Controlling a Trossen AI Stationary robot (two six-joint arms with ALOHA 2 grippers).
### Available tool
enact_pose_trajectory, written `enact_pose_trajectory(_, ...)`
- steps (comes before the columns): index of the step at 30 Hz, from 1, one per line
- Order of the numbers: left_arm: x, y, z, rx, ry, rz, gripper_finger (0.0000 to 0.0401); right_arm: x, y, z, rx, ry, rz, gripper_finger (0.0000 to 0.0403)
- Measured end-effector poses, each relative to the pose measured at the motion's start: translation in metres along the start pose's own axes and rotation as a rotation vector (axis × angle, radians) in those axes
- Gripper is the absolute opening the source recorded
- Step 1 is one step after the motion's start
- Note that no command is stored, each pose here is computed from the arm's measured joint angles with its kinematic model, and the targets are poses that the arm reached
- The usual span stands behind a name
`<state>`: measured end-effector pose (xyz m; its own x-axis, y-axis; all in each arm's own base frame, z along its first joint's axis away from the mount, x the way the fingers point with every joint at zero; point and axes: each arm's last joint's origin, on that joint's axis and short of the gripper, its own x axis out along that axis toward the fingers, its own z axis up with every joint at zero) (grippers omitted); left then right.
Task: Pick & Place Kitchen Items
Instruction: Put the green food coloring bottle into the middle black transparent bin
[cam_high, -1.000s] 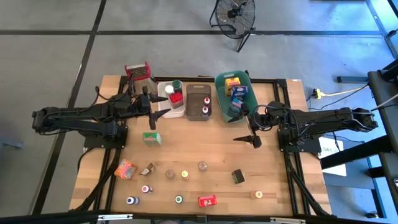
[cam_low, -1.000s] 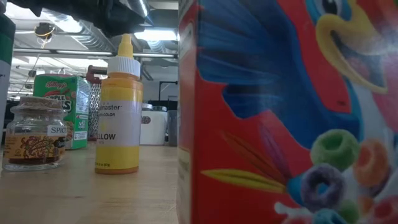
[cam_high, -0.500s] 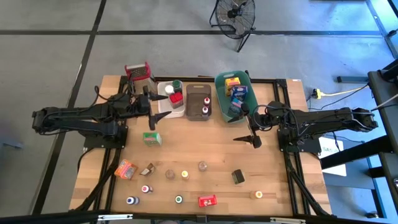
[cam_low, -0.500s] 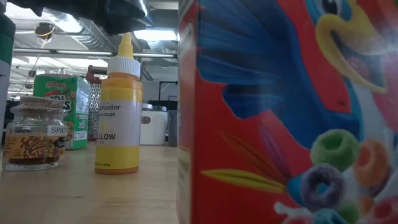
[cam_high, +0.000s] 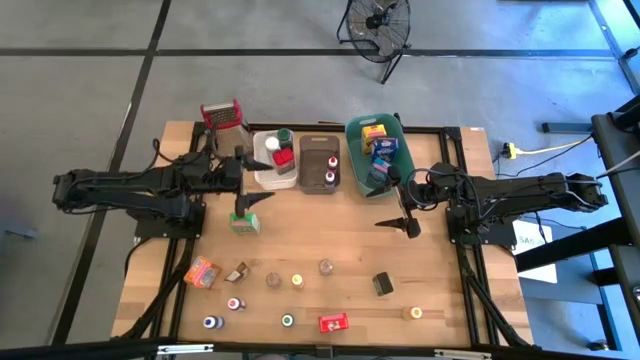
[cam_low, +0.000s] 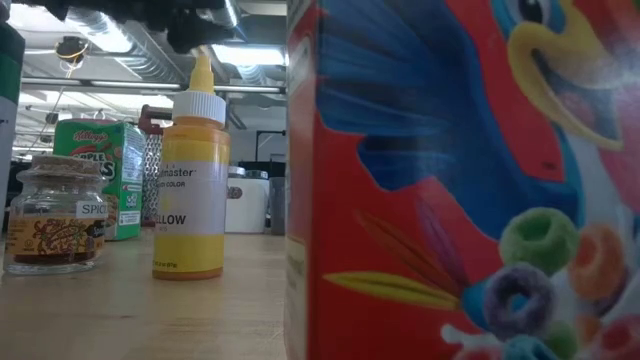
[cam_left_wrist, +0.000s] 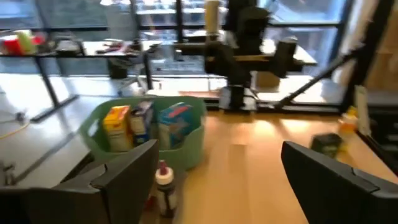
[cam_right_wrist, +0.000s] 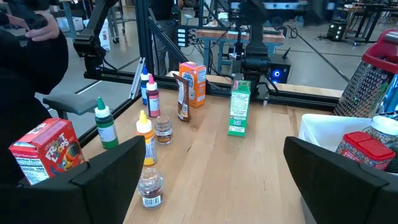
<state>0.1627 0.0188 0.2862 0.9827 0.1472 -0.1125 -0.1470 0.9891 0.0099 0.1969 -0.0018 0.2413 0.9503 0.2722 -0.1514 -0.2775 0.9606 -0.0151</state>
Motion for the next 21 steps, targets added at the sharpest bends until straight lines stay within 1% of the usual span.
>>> enact_pose_trajectory(2, 0.001, -0.008, 0.007, 0.016, 0.016, -0.044, 0.0335, 0.0, 0.0, 0.0, 0.0, 0.0, 0.0, 0.0385)
enact_pose_trajectory(4, 0.001, -0.017, 0.012, 0.043, 0.068, -0.066, 0.0335, 0.0, 0.0, 0.0, 0.0, 0.0, 0.0, 0.0385)
enact_pose_trajectory(8, 0.006, -0.042, 0.023, 0.144, 0.164, -0.117, 0.0335, 0.0, 0.0, 0.0, 0.0, 0.0, 0.0, 0.0385)
enact_pose_trajectory(13, 0.021, -0.089, 0.018, 0.283, 0.324, -0.305, 0.0335, 0.0, 0.0, 0.0, 0.0, 0.001, -0.001, 0.0385)
enact_pose_trajectory(18, 0.033, -0.142, 0.019, 0.323, 0.423, -0.459, 0.0335, 0.0, 0.0, 0.0, 0.0, 0.001, 0.0, 0.0385)
enact_pose_trajectory(21, 0.037, -0.17, 0.024, 0.36, 0.49, -0.514, 0.0336, 0.0, 0.0, 0.0, 0.001, 0.001, 0.0, 0.0385)
